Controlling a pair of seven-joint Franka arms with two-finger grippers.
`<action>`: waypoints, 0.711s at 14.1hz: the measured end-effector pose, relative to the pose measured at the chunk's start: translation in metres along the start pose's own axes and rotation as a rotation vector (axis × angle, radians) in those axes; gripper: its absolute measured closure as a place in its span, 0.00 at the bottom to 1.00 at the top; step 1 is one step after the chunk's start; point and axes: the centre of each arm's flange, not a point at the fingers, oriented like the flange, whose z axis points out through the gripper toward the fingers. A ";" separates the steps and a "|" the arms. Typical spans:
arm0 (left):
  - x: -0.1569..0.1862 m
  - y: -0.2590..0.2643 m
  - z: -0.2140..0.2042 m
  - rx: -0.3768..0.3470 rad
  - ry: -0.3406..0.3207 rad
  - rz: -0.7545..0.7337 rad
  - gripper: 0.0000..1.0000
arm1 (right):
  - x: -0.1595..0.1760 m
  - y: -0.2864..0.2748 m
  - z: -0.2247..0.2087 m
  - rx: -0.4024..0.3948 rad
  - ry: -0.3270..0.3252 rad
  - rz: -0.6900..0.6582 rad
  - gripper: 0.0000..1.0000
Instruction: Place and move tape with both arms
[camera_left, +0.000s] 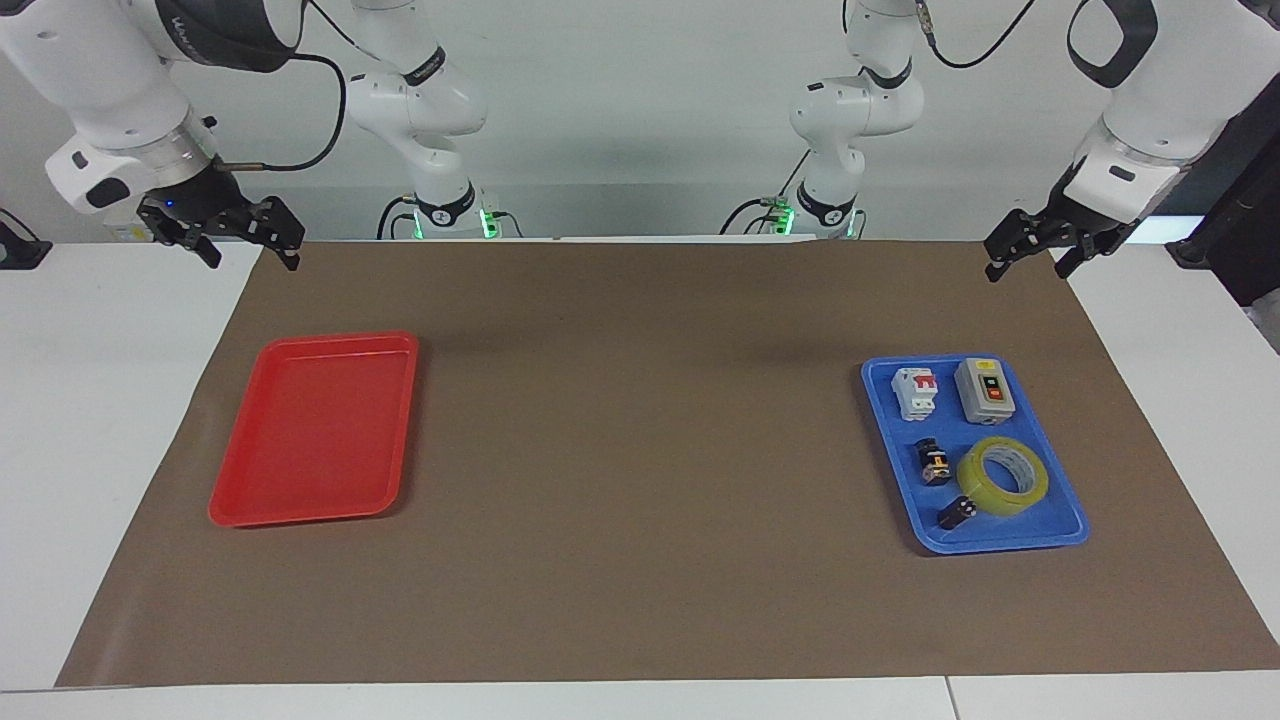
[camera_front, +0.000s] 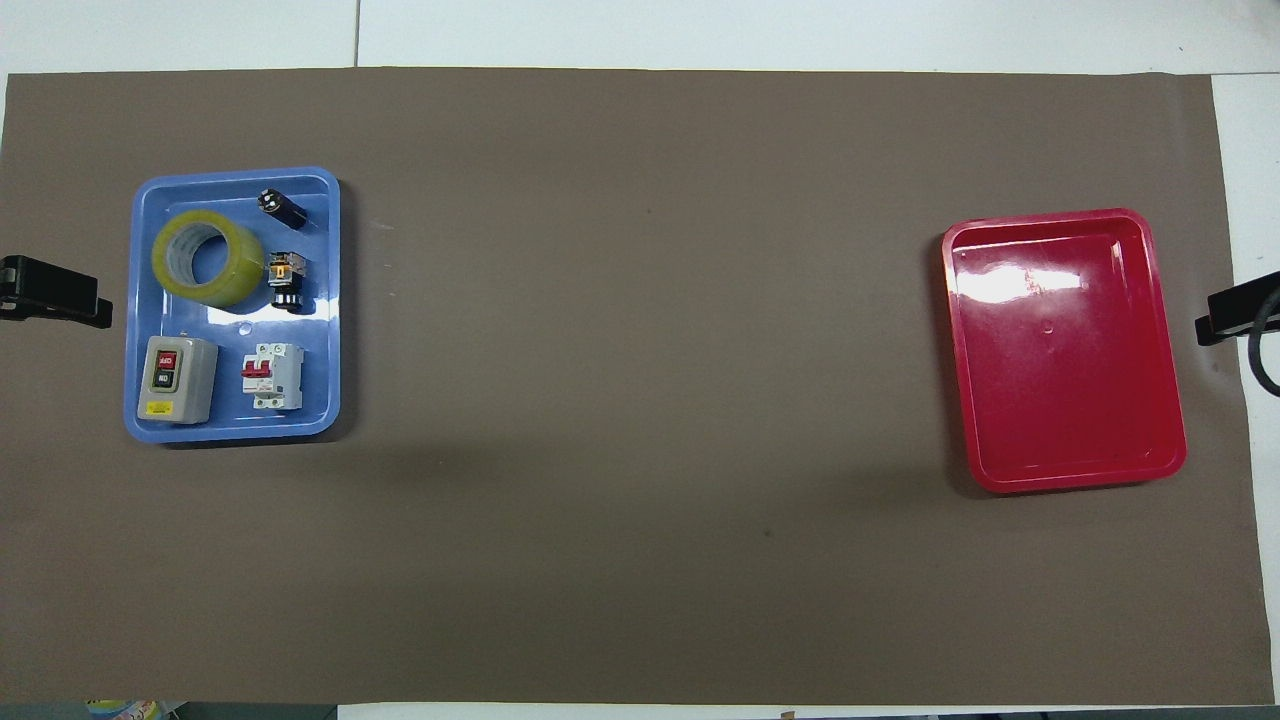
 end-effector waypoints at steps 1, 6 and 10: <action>0.000 -0.001 0.000 0.000 0.001 -0.002 0.00 | 0.000 0.000 0.000 0.000 0.000 -0.001 0.00; 0.019 -0.015 0.020 0.005 0.060 -0.025 0.00 | 0.000 -0.002 0.000 0.000 0.000 -0.004 0.00; 0.062 -0.051 0.085 0.005 0.082 -0.074 0.00 | 0.000 -0.003 0.000 0.000 0.000 -0.005 0.00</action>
